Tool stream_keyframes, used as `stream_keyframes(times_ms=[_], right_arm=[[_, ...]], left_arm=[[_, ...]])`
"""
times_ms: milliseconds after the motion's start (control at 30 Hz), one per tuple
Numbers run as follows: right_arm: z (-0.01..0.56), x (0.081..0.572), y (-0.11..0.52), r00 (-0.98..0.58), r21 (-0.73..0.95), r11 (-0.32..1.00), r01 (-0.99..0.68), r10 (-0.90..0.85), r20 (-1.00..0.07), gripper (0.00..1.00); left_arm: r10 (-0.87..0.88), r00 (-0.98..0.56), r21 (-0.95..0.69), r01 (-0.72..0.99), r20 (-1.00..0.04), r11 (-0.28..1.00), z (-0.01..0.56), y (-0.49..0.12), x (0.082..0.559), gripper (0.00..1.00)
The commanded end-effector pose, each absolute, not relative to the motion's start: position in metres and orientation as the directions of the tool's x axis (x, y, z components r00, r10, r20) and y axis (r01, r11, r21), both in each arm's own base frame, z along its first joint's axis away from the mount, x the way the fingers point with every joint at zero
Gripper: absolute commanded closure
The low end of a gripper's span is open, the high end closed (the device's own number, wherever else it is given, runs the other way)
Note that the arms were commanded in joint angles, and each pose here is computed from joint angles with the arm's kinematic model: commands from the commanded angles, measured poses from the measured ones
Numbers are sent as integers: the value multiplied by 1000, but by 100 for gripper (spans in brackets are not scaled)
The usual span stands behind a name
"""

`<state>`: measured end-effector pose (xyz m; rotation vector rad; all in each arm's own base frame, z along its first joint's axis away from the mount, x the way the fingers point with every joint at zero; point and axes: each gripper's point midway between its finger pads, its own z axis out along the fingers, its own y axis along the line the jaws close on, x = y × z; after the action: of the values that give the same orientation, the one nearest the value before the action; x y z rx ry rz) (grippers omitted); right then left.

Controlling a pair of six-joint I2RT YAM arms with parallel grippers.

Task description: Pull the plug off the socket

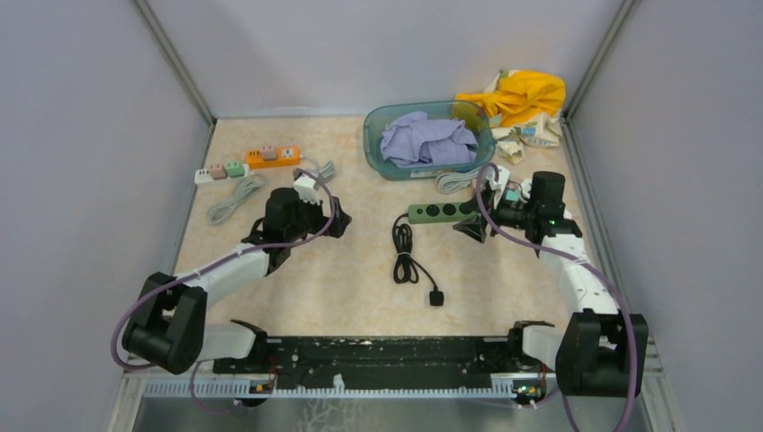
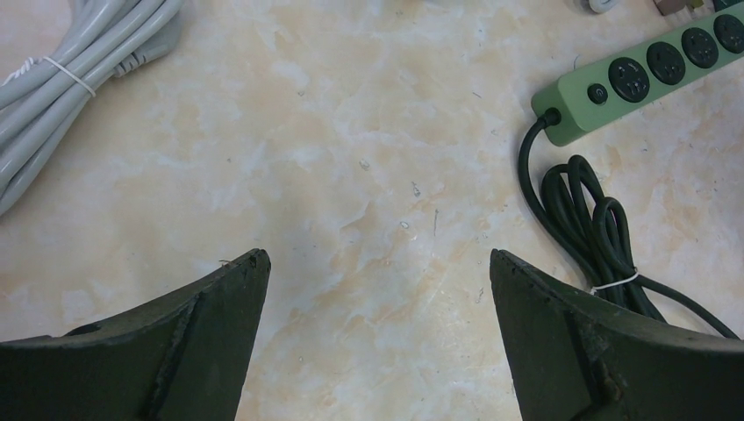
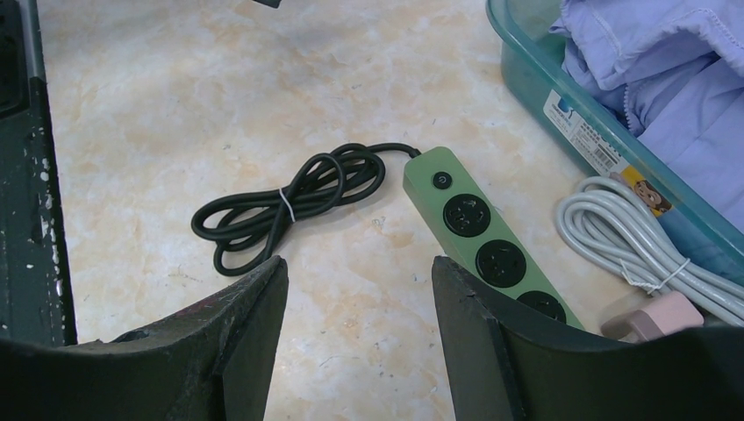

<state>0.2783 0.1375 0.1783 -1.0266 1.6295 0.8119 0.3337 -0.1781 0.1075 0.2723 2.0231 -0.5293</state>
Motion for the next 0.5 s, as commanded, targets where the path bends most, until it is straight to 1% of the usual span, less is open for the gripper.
stream_keyframes(times_ms=[0,267,467], right_arm=[[201,284,143,-39,-53,373,-927,-234,-972,39],[201,284,143,-40,-52,371,-927,-234,-972,39],[201,284,144,-40,-51,371,-927,-233,-972,39]], left_arm=[[-52,-478,-262,384,-877,885,118,-177,345,0],[-53,-494,-255,351,-868,901,116,-174,353,0],[-55,-531,-244,293,-846,925,110,-170,363,0]])
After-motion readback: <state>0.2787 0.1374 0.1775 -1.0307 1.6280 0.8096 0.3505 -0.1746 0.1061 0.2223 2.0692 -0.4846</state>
